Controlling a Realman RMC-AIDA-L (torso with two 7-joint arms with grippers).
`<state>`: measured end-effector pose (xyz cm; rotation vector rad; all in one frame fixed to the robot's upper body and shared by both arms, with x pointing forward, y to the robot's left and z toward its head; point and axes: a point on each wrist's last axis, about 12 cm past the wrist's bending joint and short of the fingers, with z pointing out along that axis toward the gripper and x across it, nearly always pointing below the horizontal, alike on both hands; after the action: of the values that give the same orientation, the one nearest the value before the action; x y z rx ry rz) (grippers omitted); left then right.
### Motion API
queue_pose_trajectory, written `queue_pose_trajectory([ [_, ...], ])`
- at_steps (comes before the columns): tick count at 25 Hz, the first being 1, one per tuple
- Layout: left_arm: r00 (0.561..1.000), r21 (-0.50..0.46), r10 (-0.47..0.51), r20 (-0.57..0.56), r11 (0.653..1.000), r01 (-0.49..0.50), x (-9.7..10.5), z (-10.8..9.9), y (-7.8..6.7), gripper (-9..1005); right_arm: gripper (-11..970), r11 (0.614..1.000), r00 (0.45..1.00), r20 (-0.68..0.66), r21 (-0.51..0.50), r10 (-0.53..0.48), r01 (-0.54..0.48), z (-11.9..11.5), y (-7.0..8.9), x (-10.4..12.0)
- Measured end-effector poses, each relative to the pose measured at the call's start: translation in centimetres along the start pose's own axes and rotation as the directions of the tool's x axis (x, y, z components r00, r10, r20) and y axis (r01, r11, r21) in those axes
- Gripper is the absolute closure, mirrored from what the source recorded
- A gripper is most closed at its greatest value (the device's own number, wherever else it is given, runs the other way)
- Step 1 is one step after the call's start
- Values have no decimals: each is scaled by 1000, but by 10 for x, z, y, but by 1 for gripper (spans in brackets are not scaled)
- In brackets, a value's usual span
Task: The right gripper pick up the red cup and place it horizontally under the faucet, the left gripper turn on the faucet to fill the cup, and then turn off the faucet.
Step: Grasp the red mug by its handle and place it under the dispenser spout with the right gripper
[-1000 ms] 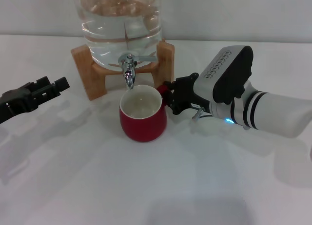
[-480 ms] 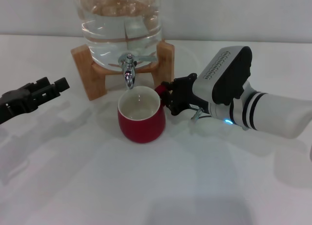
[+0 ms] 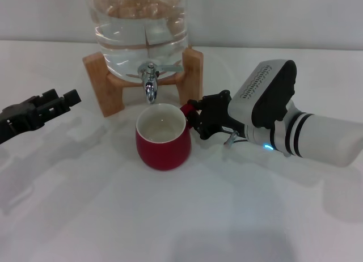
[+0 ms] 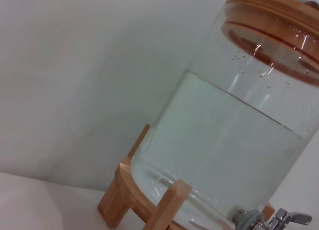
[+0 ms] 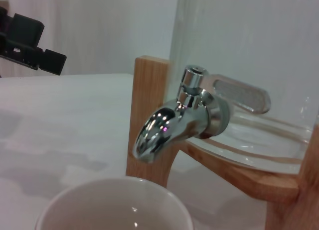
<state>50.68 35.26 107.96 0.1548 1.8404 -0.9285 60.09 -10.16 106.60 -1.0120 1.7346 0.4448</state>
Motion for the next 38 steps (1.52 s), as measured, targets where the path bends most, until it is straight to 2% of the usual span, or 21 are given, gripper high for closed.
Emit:
queue_pose_trajectory([
  [20, 1000, -6, -2, -1, 1000, 2, 1, -1, 1, 136, 649, 1000, 1000, 13, -5, 7, -6, 0, 0, -2],
  [38, 1000, -2, -1, -4, 1000, 1, 1, -1, 0, 137, 647, 1000, 1000, 4, -6, -1, 1, -1, -1, 2],
])
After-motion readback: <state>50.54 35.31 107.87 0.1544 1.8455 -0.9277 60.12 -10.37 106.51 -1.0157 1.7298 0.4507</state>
